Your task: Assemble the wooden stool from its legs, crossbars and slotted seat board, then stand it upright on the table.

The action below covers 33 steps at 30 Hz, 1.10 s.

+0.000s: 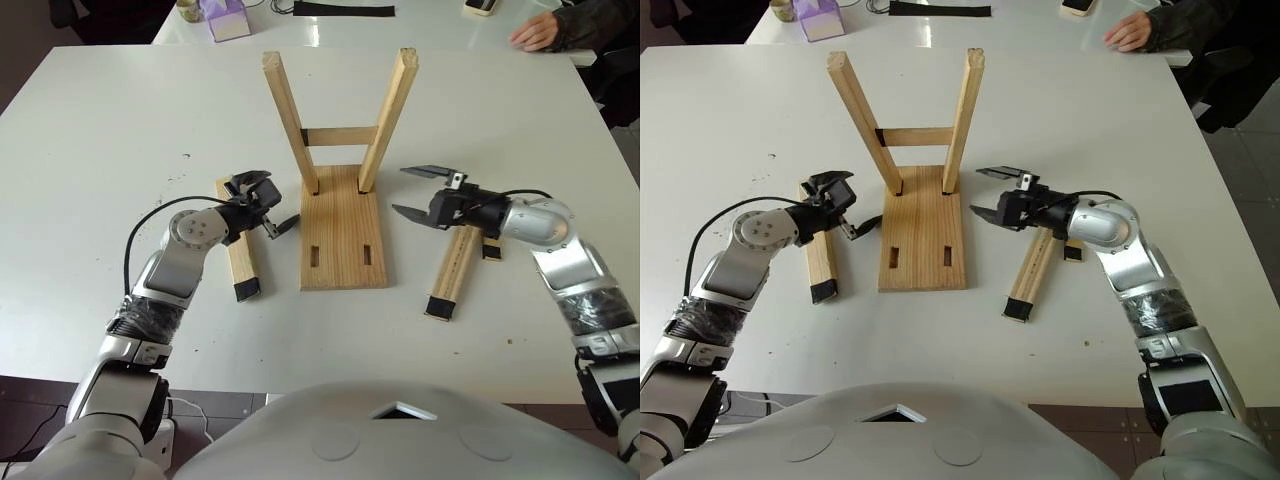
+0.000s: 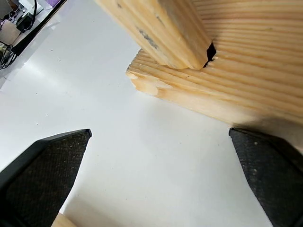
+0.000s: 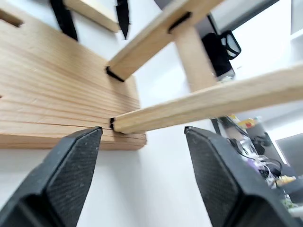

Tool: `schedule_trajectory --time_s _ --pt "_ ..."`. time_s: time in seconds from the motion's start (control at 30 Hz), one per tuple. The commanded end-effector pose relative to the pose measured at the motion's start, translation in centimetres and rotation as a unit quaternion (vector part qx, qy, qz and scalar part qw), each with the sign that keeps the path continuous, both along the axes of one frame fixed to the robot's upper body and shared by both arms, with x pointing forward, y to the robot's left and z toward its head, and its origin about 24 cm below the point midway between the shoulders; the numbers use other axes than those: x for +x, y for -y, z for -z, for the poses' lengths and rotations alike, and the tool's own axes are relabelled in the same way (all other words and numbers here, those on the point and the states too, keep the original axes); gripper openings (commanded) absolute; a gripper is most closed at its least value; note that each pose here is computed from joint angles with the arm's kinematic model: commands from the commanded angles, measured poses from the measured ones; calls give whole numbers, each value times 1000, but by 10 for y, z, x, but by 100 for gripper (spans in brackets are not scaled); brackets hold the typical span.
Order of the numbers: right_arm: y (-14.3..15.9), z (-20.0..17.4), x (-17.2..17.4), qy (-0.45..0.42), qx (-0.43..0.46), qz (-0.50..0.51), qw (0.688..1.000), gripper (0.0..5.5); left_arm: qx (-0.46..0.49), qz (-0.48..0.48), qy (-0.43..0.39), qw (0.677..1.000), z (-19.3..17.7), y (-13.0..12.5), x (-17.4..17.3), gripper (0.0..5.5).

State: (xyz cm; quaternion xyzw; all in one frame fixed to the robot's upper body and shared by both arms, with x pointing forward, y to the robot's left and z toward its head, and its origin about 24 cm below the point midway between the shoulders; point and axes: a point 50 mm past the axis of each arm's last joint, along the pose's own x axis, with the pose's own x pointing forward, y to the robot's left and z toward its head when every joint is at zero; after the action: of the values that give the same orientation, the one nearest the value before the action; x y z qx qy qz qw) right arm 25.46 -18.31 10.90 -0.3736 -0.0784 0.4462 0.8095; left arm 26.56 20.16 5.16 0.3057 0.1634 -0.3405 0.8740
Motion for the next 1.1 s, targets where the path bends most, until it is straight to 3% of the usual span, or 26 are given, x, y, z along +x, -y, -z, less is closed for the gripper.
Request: schedule_trajectory --time_s 0.03,0.17,0.37,0.67,0.93,1.1 --pt "27 -31 -34 -73 114 105 985 322 7 -33 -48 998 -9 -30 -35 540" --pt "58 -27 -66 -174 125 180 960 322 -113 48 -45 991 -53 10 -57 540" --pt "78 -13 -72 -250 43 187 949 322 -179 132 -24 975 -77 74 -50 540" --pt "77 11 -92 -289 -47 170 941 322 -122 217 -29 968 -44 132 -27 540" --pt "66 31 -89 -285 -85 168 940 322 -113 291 -28 950 -24 181 -28 540" --pt "58 42 -89 -291 -89 167 938 322 -117 310 -17 943 -25 197 -32 540"
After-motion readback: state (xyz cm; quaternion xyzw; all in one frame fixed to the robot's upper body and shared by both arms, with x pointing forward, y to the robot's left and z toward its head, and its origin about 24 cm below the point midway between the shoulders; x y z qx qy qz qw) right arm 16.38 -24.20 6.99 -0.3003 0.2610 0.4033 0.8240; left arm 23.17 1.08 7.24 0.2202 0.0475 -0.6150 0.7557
